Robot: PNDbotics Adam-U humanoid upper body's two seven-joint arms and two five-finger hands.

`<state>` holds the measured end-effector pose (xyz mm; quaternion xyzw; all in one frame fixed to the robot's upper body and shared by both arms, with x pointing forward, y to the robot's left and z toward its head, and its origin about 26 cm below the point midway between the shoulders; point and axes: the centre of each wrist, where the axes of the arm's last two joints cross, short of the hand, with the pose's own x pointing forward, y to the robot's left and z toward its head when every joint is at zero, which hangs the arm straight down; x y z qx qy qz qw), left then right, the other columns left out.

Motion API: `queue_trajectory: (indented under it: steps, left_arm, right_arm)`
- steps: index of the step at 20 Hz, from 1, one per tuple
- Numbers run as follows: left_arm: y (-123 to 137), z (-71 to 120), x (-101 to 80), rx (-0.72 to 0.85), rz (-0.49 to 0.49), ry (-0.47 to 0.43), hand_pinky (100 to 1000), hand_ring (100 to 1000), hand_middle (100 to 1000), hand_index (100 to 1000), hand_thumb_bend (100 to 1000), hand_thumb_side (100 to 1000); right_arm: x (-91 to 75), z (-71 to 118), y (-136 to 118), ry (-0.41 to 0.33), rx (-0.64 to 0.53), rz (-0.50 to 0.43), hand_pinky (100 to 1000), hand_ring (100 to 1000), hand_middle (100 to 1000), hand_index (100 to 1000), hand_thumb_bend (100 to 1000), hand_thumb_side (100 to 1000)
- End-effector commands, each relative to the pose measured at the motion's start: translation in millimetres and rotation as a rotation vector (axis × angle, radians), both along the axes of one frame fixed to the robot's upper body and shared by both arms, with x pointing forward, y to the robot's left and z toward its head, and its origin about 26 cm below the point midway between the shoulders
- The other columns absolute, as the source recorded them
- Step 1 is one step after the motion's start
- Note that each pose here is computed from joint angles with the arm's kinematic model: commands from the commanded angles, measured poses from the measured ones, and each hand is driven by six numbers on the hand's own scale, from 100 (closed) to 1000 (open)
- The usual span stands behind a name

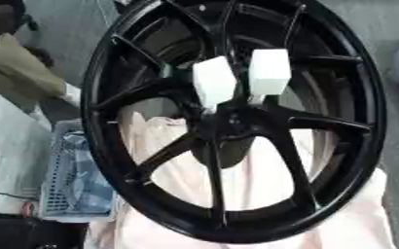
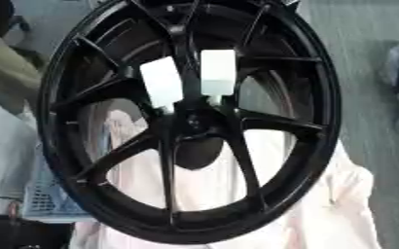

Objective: Pull the pin out of the wheel hub.

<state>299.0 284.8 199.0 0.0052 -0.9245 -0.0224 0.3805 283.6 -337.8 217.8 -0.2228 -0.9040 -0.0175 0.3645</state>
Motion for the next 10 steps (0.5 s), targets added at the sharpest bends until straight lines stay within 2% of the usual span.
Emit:
queue_trajectory:
  steps: [1, 5, 10]
  left_arm:
    - [4.4, 9.9, -3.1, 0.034, 0.009, -0.036, 839, 751, 575, 759, 100, 729]
    - [8.2, 20.3, -2.3, 0.101, 0.014, -0.076, 837, 751, 578, 761, 100, 711]
    - [13.9, 44.3, -1.1, 0.245, 0.025, -0.167, 833, 750, 583, 761, 100, 689]
  right_arm:
    - [-3.2, 10.9, -2.2, -0.033, -0.024, -0.001, 731, 753, 728, 782, 100, 545]
    - [-3.5, 10.6, -2.8, -0.034, -0.025, -0.005, 730, 753, 728, 782, 100, 545]
    - [-4.0, 9.5, -3.4, -0.028, -0.028, -0.009, 730, 752, 728, 782, 100, 545]
